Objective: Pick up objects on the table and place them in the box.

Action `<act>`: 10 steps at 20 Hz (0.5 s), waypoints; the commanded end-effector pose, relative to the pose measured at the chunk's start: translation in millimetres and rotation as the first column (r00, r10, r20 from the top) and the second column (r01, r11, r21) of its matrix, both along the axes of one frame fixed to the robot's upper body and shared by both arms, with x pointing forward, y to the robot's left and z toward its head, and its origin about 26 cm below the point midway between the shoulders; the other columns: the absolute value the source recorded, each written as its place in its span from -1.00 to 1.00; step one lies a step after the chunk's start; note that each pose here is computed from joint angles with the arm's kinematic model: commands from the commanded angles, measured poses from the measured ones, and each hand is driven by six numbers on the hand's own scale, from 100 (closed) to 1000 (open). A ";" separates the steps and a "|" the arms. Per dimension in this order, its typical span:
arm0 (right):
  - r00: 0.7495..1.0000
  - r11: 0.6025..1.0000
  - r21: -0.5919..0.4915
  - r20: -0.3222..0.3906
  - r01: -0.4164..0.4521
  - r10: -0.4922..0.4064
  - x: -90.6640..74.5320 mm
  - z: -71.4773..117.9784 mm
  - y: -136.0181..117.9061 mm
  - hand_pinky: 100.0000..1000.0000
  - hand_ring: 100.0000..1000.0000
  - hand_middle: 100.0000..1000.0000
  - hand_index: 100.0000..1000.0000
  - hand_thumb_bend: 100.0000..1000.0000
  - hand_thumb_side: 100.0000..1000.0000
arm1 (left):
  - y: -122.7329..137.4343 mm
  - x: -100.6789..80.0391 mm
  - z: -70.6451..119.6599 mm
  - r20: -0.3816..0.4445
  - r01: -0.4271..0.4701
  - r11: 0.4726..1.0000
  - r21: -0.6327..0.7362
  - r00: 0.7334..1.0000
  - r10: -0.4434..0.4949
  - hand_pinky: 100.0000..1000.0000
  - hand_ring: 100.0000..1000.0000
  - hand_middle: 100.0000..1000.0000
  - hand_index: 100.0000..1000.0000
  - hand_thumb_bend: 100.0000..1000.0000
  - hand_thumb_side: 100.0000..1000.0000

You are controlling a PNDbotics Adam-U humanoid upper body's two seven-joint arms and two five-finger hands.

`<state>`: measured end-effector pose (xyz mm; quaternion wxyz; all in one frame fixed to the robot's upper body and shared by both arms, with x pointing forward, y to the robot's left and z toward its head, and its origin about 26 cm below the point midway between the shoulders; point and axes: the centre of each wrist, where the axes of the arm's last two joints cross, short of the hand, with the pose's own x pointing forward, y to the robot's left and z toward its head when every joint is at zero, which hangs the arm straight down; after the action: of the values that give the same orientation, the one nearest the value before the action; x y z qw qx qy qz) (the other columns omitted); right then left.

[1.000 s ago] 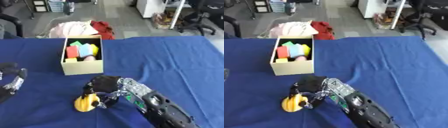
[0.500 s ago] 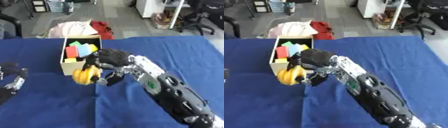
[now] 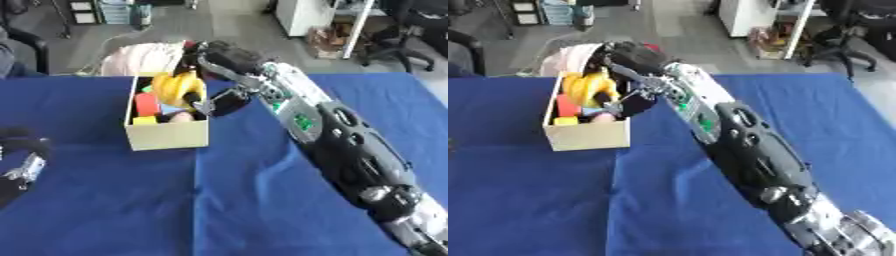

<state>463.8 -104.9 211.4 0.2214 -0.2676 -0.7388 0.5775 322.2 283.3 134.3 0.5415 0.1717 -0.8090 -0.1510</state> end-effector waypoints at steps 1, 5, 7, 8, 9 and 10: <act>0.994 0.995 0.008 0.033 0.103 -0.104 12.1 -14.9 7.4 0.49 0.02 -0.27 0.11 -1.00 -1.00 | -3.3 0.9 10.1 0.031 0.022 1.000 0.005 0.999 -0.022 0.73 0.32 0.30 0.37 -0.26 -0.22; 0.972 0.975 0.003 0.075 0.221 -0.221 17.6 -38.3 12.1 0.57 0.33 0.42 0.74 -1.00 -0.69 | -5.9 1.9 11.4 0.034 0.033 0.999 0.003 0.999 -0.033 0.73 0.32 0.30 0.37 -0.27 -0.22; 0.964 0.968 -0.019 0.092 0.251 -0.248 18.9 -42.3 12.8 0.65 0.49 0.69 1.00 -1.00 -0.29 | -5.9 2.0 11.6 0.035 0.033 0.999 0.003 0.999 -0.033 0.73 0.32 0.30 0.37 -0.27 -0.22; 0.962 0.965 -0.032 0.100 0.258 -0.254 19.3 -41.7 12.7 0.70 0.58 0.84 1.00 -0.92 -0.06 | -5.6 2.0 11.5 0.034 0.032 0.999 0.003 0.999 -0.032 0.73 0.32 0.30 0.37 -0.27 -0.22; 0.959 0.963 -0.045 0.115 0.267 -0.261 19.6 -38.6 12.2 0.71 0.63 0.91 1.00 -0.84 0.03 | -5.4 2.0 11.4 0.034 0.031 1.000 0.003 0.999 -0.031 0.73 0.32 0.30 0.37 -0.27 -0.22; 0.954 0.959 -0.052 0.130 0.277 -0.269 19.5 -35.2 12.1 0.72 0.66 0.96 1.00 -0.80 0.07 | -5.2 2.0 11.3 0.034 0.030 1.000 0.003 0.999 -0.030 0.73 0.32 0.30 0.37 -0.27 -0.22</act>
<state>480.9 -93.6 158.8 0.2614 -0.3892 -0.6853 0.5573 323.9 278.5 136.1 0.5387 0.1626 -0.8121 -0.1547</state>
